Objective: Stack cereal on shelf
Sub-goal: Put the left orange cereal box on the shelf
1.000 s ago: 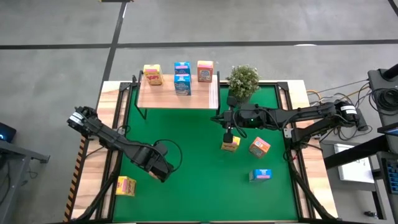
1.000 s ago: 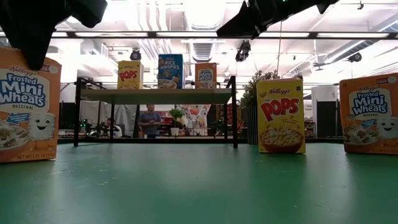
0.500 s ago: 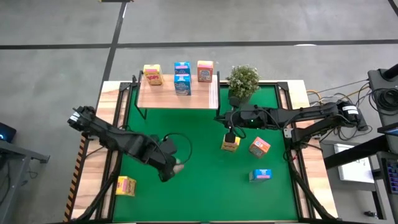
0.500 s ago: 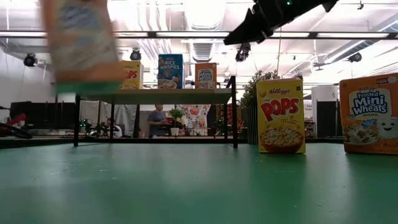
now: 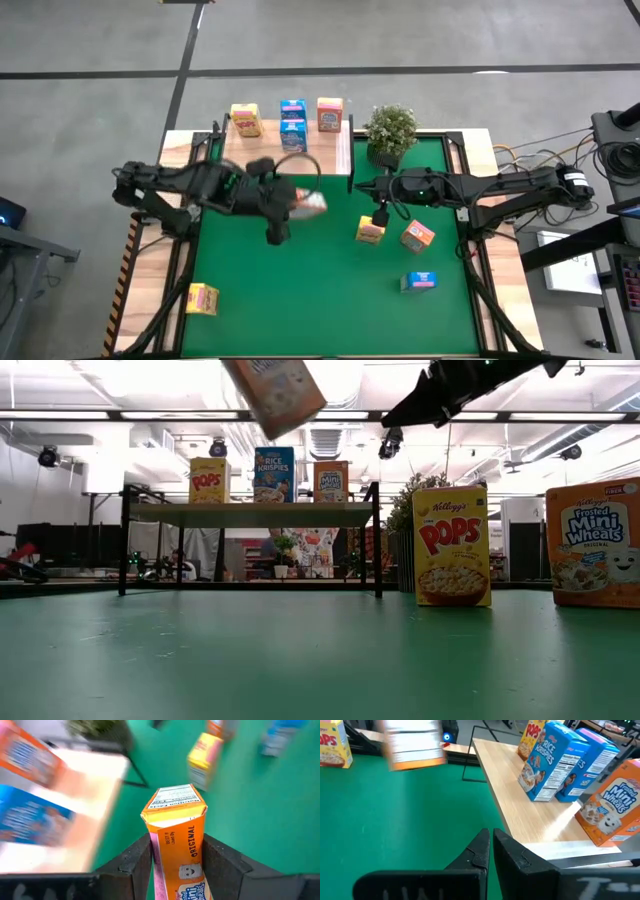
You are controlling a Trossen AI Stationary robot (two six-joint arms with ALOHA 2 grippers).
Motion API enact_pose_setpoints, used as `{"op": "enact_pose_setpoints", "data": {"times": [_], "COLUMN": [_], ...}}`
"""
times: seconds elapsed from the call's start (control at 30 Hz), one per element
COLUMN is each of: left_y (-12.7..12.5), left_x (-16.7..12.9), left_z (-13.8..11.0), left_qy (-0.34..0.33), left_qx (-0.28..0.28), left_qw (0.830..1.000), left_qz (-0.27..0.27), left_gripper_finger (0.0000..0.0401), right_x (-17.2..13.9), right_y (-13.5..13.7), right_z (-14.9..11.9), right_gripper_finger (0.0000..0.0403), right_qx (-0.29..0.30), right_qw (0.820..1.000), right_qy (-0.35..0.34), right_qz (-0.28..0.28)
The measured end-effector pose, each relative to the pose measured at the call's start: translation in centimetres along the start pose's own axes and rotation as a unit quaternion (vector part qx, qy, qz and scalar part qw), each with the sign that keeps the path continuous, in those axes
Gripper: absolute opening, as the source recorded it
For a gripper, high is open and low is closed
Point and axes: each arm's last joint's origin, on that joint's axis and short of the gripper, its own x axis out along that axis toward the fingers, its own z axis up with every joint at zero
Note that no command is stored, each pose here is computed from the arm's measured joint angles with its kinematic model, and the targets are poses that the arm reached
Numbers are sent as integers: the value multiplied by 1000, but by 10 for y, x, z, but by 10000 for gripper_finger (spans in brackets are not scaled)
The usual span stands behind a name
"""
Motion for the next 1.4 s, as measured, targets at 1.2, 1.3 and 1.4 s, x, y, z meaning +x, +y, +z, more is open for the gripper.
{"op": "enact_pose_setpoints", "data": {"times": [1.2, 1.3, 1.4], "left_y": [96, 96, 97], "left_x": [90, 100, 106], "left_z": [48, 48, 48], "left_qy": [-23, -14, -6], "left_qx": [96, 93, 92], "left_qw": [986, 986, 986], "left_qz": [136, 136, 137], "left_gripper_finger": [141, 141, 141], "right_x": [-4, -4, -4], "right_y": [-1, -1, -1], "right_z": [-1, -1, -1], "right_gripper_finger": [12, 12, 12], "right_qx": [-9, -13, -14], "right_qw": [1000, 1000, 1000], "right_qy": [-9, -9, -9], "right_qz": [-1, -1, -2]}}
